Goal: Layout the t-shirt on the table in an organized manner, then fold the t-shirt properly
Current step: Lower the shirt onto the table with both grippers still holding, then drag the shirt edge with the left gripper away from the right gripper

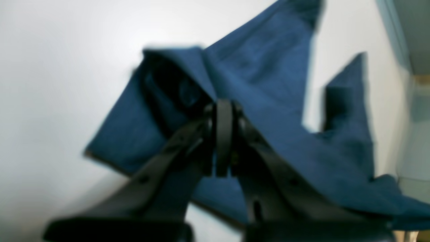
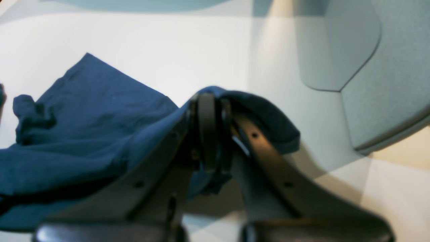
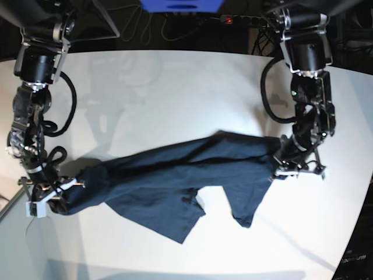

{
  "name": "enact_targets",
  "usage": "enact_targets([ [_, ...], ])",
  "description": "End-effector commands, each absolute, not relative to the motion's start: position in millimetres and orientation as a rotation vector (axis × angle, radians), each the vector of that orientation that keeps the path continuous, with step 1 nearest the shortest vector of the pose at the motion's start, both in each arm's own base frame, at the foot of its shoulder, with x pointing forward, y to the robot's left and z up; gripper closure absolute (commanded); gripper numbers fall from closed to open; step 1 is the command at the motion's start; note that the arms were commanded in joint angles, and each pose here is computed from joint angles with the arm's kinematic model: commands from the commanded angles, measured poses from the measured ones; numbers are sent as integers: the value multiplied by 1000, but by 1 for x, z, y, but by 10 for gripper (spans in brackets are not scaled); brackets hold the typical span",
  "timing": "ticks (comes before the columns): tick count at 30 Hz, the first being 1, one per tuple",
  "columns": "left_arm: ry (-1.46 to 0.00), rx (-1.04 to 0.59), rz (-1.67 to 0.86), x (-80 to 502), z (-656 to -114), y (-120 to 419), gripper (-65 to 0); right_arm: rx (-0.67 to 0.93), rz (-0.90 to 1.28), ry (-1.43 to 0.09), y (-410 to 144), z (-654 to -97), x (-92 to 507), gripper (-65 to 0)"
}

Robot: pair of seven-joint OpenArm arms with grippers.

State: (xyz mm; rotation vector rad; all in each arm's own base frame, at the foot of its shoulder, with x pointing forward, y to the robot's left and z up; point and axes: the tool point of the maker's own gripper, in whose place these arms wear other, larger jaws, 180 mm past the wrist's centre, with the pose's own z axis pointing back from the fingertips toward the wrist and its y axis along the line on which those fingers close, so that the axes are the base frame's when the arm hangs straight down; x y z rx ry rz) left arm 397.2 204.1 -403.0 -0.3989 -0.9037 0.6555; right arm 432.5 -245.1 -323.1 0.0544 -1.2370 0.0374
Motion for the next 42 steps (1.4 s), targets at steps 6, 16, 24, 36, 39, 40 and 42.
enact_targets([
  [6,-1093,-407,537,386,-322,206,-4,44,43,-1337,-251,-288,448,0],
  [16,-854,-471,619,297,-349,214,-5,31,52,-1375,-256,-269,457,0],
  [24,-737,-533,707,250,-373,219,-3,29,53,-1389,-256,-263,460,0],
  [36,-769,-630,761,311,-372,219,-5,64,113,-1366,-231,-271,463,0],
  [39,-815,-657,752,333,-356,218,-5,64,110,-1362,-231,-273,462,0],
  [40,-817,-664,756,338,-354,218,-5,64,110,-1357,-231,-275,461,0],
  [42,-818,-673,760,346,-353,220,-5,64,110,-1347,-231,-280,458,0],
])
